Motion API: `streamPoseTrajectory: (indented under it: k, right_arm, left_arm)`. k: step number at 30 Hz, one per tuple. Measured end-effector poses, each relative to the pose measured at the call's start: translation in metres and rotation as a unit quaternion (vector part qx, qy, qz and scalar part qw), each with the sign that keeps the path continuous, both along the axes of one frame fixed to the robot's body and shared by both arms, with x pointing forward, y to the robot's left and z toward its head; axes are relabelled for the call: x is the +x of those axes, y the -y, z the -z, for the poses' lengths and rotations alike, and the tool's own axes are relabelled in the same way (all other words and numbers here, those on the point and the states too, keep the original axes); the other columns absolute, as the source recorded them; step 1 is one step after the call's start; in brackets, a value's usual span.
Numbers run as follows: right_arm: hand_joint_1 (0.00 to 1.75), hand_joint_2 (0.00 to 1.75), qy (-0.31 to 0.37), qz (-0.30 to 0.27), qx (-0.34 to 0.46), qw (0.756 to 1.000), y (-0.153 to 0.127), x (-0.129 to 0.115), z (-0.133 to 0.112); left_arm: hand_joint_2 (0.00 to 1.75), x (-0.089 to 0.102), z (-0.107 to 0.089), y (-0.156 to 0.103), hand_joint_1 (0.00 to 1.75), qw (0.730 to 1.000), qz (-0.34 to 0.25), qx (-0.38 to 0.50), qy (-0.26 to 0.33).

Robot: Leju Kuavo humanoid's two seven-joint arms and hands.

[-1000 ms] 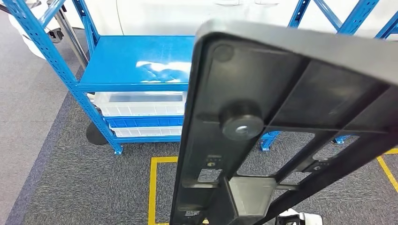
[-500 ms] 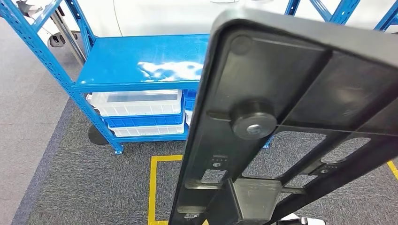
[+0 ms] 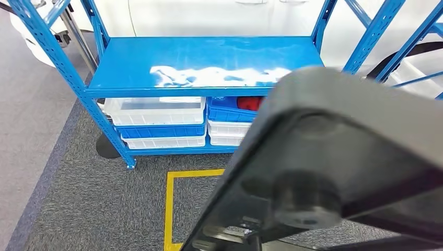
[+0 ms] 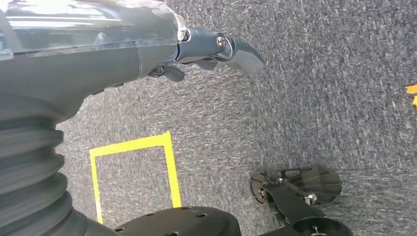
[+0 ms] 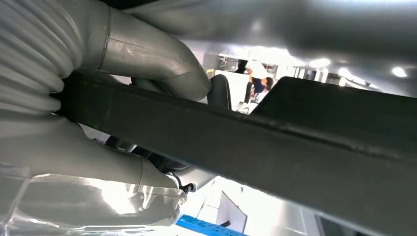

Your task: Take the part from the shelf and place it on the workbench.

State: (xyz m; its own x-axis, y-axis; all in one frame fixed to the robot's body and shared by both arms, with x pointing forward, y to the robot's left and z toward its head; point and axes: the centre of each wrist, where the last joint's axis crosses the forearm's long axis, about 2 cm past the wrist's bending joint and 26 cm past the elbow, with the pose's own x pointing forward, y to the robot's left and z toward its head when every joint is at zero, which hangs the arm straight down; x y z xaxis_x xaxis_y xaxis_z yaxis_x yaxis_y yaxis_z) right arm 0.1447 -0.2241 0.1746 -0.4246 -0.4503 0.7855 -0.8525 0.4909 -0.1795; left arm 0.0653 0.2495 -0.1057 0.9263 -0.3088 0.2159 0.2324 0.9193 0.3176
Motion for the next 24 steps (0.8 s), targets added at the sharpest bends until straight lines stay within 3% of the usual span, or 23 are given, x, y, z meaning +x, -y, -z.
streamPoseTrajectory:
  k: [24]
  right_arm:
    - [1.75, 1.75, -0.008, 0.005, -0.007, 1.0, -0.0039, -0.001, 0.0021]
  left_arm:
    - [1.75, 0.0003, 0.0002, -0.0024, 0.0, 1.0, -0.007, -0.003, -0.01]
